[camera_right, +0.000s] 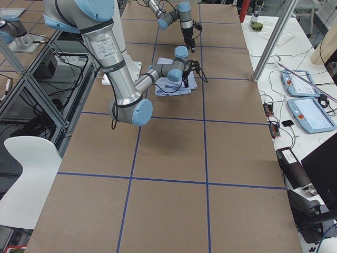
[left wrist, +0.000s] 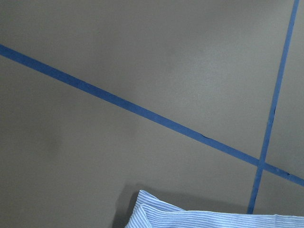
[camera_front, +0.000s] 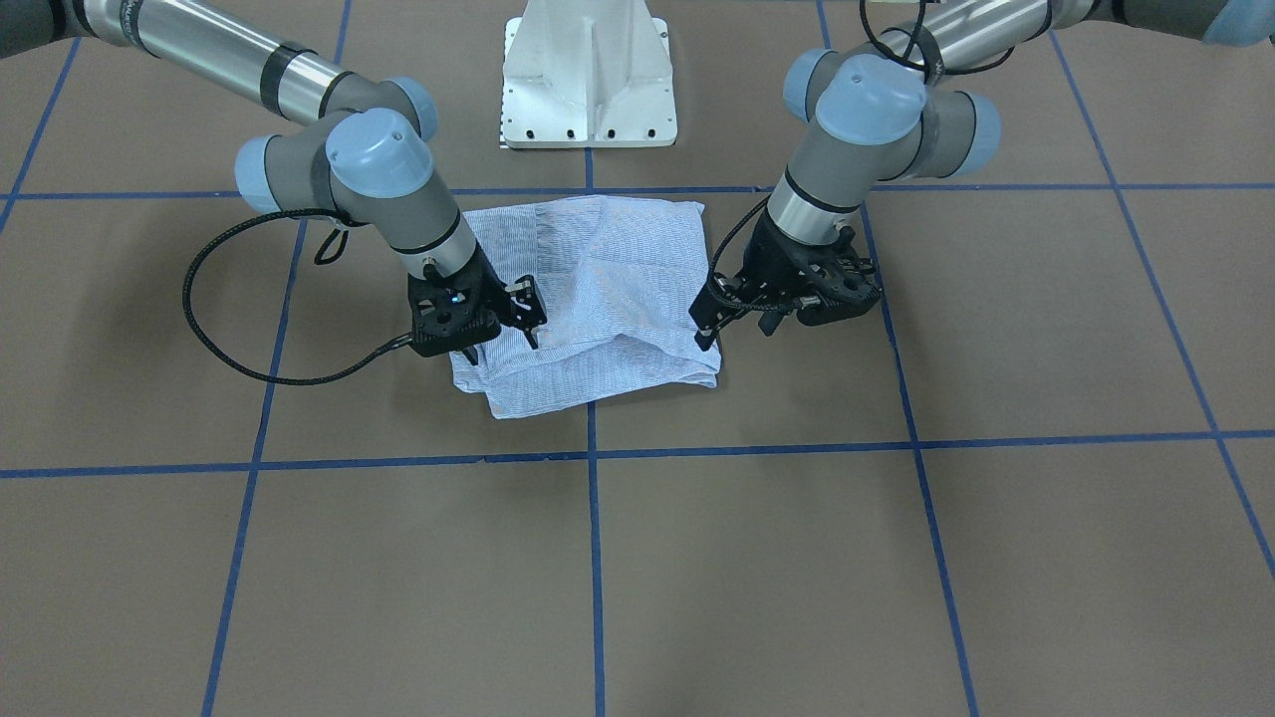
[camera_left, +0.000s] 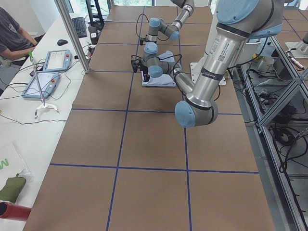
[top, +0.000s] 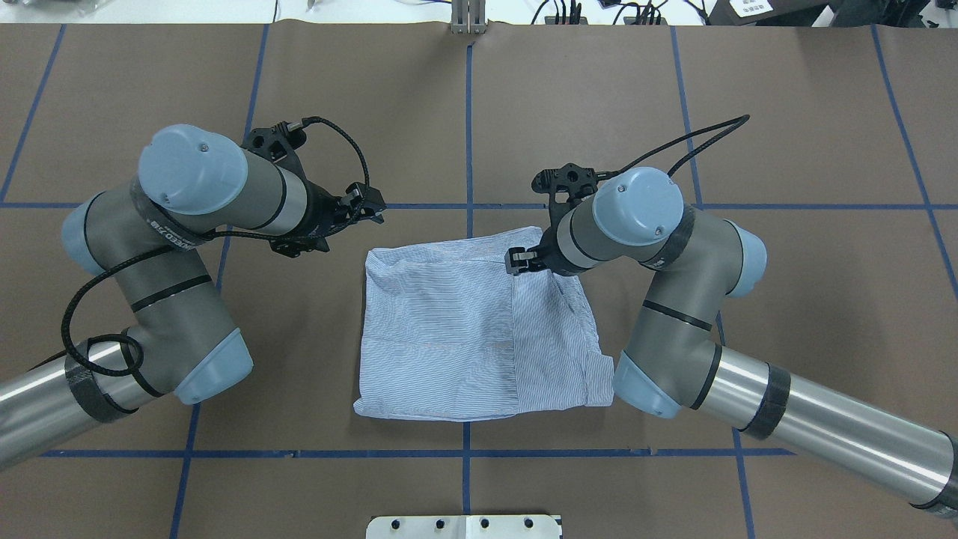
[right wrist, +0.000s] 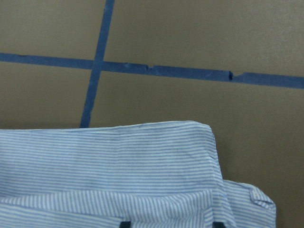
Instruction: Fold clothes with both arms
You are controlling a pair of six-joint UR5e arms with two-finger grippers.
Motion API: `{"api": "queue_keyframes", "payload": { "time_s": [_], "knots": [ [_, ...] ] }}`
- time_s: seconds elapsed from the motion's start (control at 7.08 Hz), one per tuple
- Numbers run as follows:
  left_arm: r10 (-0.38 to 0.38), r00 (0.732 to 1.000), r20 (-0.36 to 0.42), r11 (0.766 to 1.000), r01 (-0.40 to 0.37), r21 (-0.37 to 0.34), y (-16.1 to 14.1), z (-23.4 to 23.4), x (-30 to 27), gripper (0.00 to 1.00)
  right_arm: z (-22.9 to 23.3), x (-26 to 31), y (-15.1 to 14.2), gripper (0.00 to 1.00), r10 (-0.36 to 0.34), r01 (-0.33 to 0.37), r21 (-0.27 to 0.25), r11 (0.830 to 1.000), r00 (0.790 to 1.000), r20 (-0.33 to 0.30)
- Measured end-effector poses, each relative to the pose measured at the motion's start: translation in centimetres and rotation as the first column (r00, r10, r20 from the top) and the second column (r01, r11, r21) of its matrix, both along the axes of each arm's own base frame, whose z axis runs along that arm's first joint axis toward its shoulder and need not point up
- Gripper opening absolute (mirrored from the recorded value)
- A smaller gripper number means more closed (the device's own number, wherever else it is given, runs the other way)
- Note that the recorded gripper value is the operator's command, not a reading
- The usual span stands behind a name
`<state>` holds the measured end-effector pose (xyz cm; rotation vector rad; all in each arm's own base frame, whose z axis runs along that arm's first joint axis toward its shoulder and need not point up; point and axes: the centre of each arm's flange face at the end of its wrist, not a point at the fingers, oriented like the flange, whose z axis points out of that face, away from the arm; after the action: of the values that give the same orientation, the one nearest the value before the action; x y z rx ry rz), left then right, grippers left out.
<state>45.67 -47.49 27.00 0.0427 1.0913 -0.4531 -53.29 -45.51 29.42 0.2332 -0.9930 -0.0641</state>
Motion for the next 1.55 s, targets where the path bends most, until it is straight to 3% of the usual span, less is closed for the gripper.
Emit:
{"api": "queue_keyframes", "payload": {
  "time_s": [0.57,0.99,1.13,1.27,1.41,1.55],
  "knots": [
    [0.001,1.0,0.002,1.0,-0.001,-0.002,0.1,0.3,0.0,1.0,1.8,0.7,-1.8,0.55,0.006,-0.006,0.011,1.0,0.999,-0.04],
    [0.002,1.0,0.002,1.0,-0.002,-0.002,0.1,0.3,0.0,1.0,1.5,0.2,-1.6,0.55,-0.002,0.002,0.014,1.0,0.999,-0.035],
    [0.002,1.0,0.002,1.0,-0.002,-0.002,0.1,0.3,0.0,1.0,1.4,-0.2,-1.2,0.49,-0.008,0.009,0.013,1.0,0.999,-0.033],
    [0.002,1.0,0.002,1.0,-0.002,-0.002,0.1,0.3,0.0,1.0,1.3,-0.5,-0.9,0.16,-0.013,0.013,0.012,1.0,0.999,-0.032],
    [0.001,1.0,0.002,1.0,-0.001,-0.002,0.1,0.3,0.0,1.0,1.2,-0.7,-0.8,0.0,-0.015,0.015,0.011,1.0,0.999,-0.031],
    [0.001,1.0,0.002,1.0,-0.001,-0.002,0.1,0.3,0.0,1.0,1.2,-0.7,-0.7,0.0,-0.015,0.016,0.01,1.0,0.999,-0.03]
  ]
}}
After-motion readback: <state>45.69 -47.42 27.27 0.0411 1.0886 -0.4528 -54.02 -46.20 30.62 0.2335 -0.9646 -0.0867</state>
